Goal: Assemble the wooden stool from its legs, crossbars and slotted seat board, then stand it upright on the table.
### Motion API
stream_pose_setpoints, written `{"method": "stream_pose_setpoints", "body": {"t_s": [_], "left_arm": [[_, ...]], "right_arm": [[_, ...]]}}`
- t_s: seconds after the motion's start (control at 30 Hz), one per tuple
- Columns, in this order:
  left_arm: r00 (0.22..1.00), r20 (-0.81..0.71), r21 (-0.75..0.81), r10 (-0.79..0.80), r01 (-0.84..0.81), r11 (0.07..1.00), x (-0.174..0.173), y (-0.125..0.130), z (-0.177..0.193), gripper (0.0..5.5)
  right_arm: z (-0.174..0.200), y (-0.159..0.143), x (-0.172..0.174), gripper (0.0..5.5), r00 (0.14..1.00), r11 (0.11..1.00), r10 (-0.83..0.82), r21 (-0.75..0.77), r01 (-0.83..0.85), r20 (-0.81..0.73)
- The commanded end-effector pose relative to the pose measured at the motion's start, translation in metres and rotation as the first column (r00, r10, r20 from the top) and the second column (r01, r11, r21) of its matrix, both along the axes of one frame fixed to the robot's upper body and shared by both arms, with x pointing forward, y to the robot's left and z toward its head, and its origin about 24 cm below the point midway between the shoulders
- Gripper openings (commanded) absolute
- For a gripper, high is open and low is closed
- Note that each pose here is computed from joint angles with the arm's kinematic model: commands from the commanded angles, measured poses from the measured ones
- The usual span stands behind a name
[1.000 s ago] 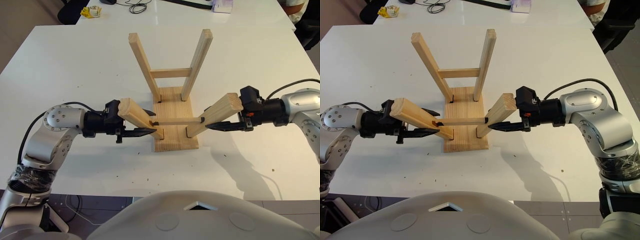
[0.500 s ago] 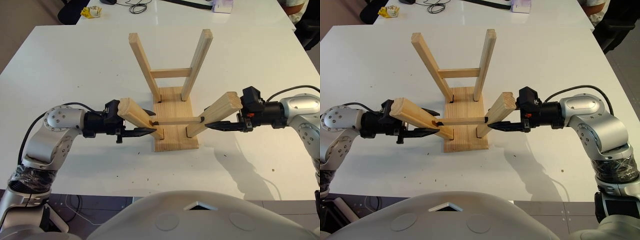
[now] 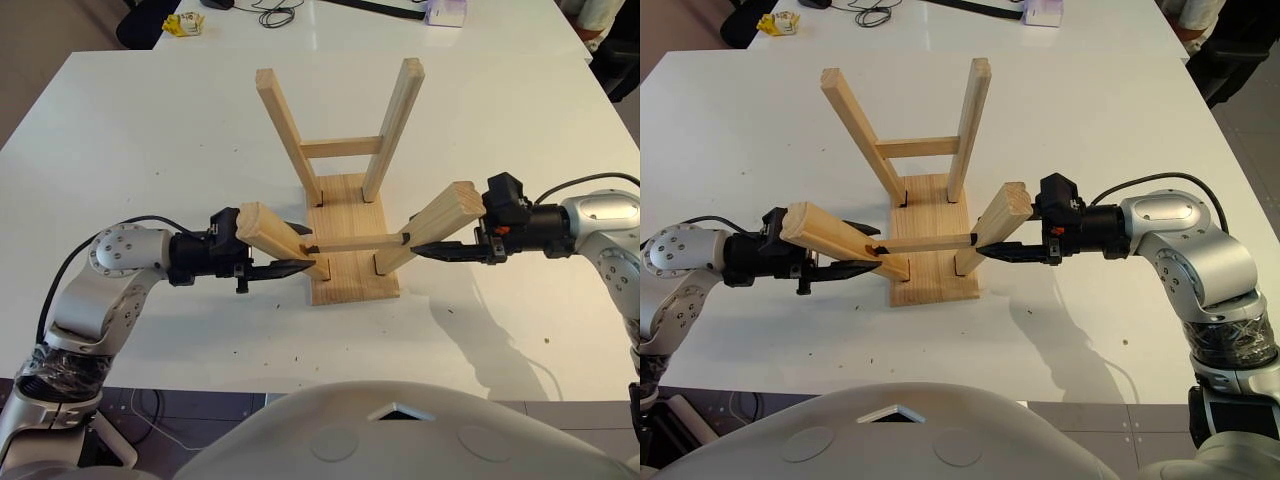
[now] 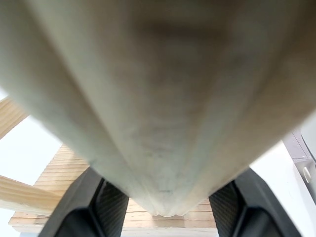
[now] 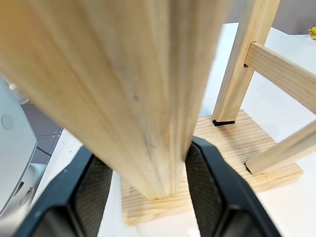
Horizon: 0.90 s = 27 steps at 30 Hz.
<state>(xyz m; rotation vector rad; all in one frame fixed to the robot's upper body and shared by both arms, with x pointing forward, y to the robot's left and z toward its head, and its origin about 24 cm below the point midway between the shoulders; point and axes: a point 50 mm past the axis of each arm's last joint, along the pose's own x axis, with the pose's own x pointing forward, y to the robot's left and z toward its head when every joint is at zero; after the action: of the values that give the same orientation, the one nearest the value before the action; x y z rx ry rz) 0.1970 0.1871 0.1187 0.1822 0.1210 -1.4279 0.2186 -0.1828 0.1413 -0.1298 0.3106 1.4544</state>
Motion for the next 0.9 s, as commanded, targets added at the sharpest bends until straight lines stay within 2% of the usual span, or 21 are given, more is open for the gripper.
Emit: {"method": "stream_pose_setpoints", "body": {"t_s": [0.03, 0.17, 0.3, 0.9], "left_arm": [[0.984, -0.180, 0.138, 0.011, 0.014, 0.990, -0.005, 0.008, -0.034, 2.06], [0.982, -0.184, 0.148, 0.030, -0.003, 0.989, 0.007, 0.014, -0.033, 2.06], [0.983, -0.183, 0.140, 0.013, 0.013, 0.990, 0.011, 0.009, -0.032, 2.06], [0.977, -0.194, 0.117, 0.089, -0.067, 0.991, -0.002, 0.007, -0.043, 2.06]], "right_arm": [[-0.006, 0.002, -0.001, 2.14, 0.999, 1.000, -0.015, 0.017, 0.016, -0.041], [-0.006, 0.004, -0.002, 2.14, 0.999, 1.000, -0.010, 0.029, 0.011, -0.043], [-0.005, 0.007, -0.002, 2.14, 0.999, 0.999, 0.001, 0.045, 0.001, -0.041], [-0.007, 0.008, -0.001, 2.14, 1.000, 0.997, -0.005, 0.081, 0.008, -0.030]]}}
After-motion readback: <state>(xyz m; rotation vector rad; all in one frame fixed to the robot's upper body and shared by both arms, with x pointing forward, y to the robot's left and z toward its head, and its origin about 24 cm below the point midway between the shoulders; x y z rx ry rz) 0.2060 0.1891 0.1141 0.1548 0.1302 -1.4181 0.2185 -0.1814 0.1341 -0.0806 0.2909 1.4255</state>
